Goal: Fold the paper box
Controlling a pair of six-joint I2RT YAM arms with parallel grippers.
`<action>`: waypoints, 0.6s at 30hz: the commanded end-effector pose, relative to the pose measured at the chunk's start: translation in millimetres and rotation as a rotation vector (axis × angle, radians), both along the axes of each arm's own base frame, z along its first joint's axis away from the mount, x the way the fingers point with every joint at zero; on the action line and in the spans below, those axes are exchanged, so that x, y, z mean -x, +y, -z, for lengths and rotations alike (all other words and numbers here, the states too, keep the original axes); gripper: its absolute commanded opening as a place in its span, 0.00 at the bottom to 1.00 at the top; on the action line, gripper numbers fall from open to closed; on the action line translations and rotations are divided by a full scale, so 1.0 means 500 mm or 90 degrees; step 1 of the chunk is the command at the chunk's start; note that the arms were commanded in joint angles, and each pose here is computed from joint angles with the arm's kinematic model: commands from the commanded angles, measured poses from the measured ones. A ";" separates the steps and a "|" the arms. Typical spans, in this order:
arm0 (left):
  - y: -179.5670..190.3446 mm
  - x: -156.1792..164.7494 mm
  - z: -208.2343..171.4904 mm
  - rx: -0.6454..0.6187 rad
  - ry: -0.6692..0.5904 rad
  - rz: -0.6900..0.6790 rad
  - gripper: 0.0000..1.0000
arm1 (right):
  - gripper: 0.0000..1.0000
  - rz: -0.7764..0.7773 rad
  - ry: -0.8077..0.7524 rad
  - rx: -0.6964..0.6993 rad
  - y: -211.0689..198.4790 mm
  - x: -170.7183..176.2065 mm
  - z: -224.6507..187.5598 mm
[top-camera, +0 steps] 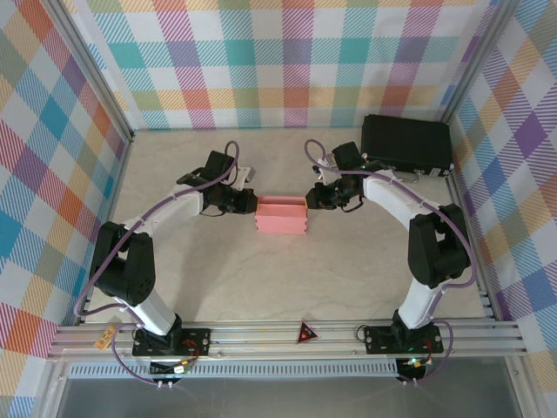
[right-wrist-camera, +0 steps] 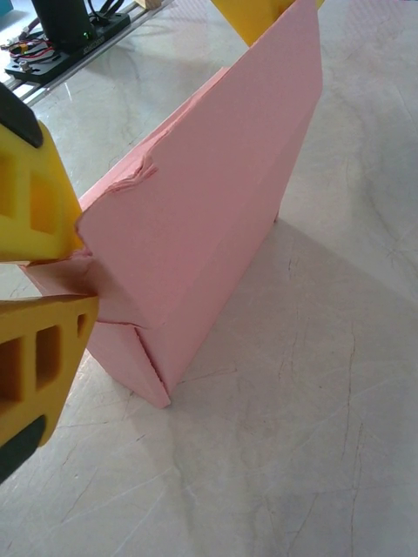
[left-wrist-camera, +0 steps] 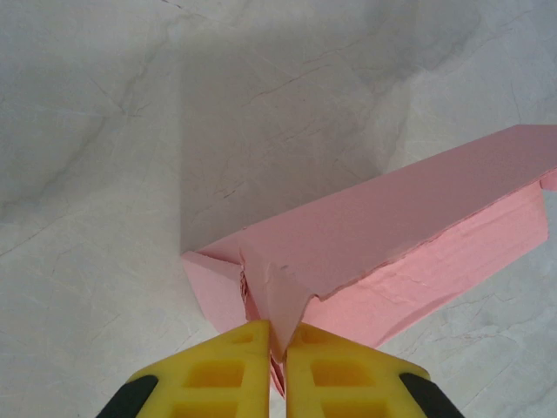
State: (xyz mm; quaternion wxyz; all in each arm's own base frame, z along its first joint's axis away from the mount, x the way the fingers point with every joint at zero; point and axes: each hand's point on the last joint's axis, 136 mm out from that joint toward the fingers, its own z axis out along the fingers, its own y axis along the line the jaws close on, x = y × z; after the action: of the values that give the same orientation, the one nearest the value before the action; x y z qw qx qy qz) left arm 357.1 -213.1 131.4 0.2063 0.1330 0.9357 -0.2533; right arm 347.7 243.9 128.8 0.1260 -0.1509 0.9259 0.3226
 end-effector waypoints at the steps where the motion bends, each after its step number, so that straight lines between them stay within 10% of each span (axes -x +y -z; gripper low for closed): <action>1: 0.007 0.019 0.010 -0.016 0.014 0.006 0.11 | 0.16 -0.008 -0.002 0.006 -0.004 0.016 -0.015; 18: 0.009 0.019 0.013 -0.020 0.013 0.004 0.11 | 0.19 -0.006 -0.003 0.025 -0.010 0.017 -0.007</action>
State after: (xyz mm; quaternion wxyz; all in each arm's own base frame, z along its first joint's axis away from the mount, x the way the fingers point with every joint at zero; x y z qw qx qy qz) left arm 357.3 -212.4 130.9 0.2070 0.1336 0.9361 -0.2511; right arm 347.4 241.7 127.1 0.1256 -0.1504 0.9286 0.3151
